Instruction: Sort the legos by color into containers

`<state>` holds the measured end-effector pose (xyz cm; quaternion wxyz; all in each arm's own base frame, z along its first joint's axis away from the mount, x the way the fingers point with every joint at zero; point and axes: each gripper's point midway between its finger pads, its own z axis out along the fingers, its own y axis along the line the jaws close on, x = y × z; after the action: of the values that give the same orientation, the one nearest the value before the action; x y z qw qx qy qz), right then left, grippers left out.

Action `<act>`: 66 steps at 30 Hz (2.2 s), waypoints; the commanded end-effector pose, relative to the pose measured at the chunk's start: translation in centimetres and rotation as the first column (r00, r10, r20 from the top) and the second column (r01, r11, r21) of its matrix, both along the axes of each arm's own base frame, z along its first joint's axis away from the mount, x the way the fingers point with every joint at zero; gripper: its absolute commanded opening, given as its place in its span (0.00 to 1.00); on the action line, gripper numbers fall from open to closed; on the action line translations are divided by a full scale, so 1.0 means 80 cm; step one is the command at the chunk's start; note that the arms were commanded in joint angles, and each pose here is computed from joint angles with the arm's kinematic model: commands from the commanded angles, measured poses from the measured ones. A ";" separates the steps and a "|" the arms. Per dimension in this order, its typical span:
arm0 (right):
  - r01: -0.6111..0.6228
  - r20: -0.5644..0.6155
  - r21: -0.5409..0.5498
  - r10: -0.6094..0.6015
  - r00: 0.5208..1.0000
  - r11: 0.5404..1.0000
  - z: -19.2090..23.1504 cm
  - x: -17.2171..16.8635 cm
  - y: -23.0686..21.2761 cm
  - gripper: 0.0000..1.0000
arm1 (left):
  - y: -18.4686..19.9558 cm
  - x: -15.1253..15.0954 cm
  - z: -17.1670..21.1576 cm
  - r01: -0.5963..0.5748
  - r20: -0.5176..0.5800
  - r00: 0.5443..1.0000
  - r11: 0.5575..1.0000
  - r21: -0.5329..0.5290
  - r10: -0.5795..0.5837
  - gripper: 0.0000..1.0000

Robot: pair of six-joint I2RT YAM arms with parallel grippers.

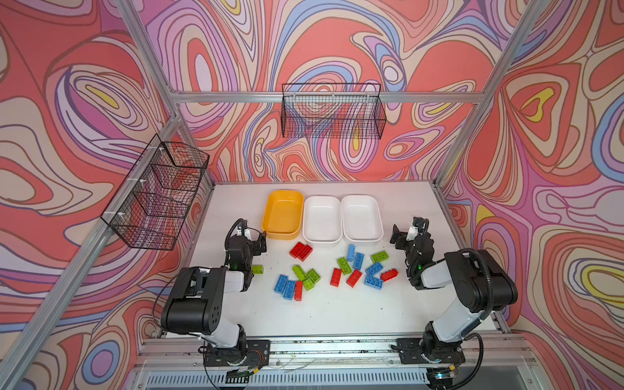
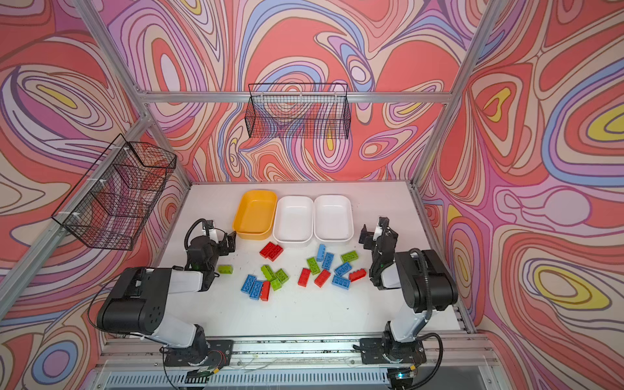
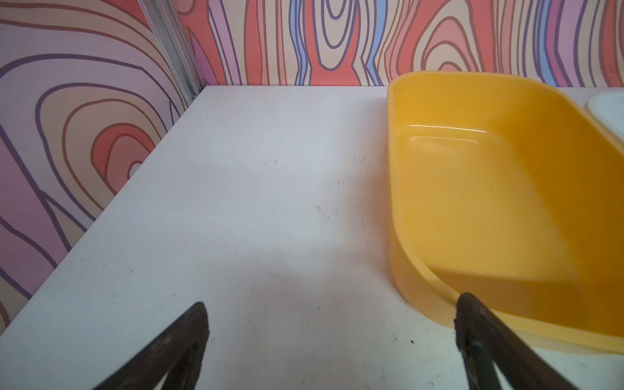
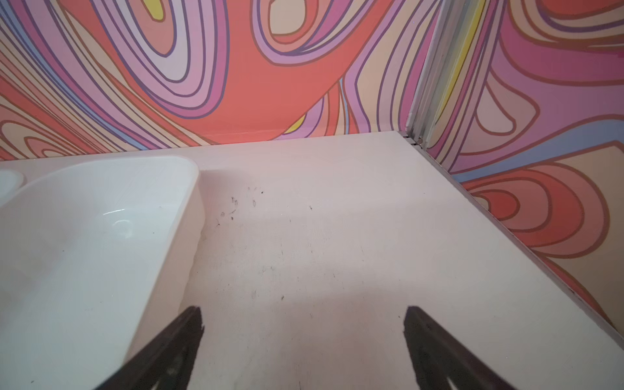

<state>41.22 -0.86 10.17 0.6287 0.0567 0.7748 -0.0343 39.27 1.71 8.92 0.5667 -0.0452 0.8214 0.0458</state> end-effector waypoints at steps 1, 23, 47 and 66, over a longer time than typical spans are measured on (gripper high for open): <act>0.007 0.024 -0.002 -0.007 1.000 1.000 0.007 0.003 -0.001 0.98 | -0.001 0.000 0.001 0.006 0.004 1.000 1.000 0.000 -0.006 1.00; 0.005 0.022 0.000 -0.005 1.000 1.000 0.006 0.004 0.000 0.98 | -0.001 0.000 0.000 0.008 0.000 1.000 1.000 0.004 -0.008 1.00; 0.044 0.032 0.006 -0.044 0.999 0.999 0.012 0.002 -0.008 0.98 | -0.001 0.000 0.001 0.010 0.005 1.000 1.000 0.006 -0.010 1.00; 0.221 -0.398 0.063 -0.179 0.900 0.973 0.045 -0.042 -0.008 0.97 | -0.120 -0.037 0.118 0.169 0.083 0.981 0.982 0.087 -0.176 1.00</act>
<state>40.99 -1.83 17.36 0.5433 0.1611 0.8223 -0.0516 37.38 -5.86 17.93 0.6156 0.0216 0.7873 0.0277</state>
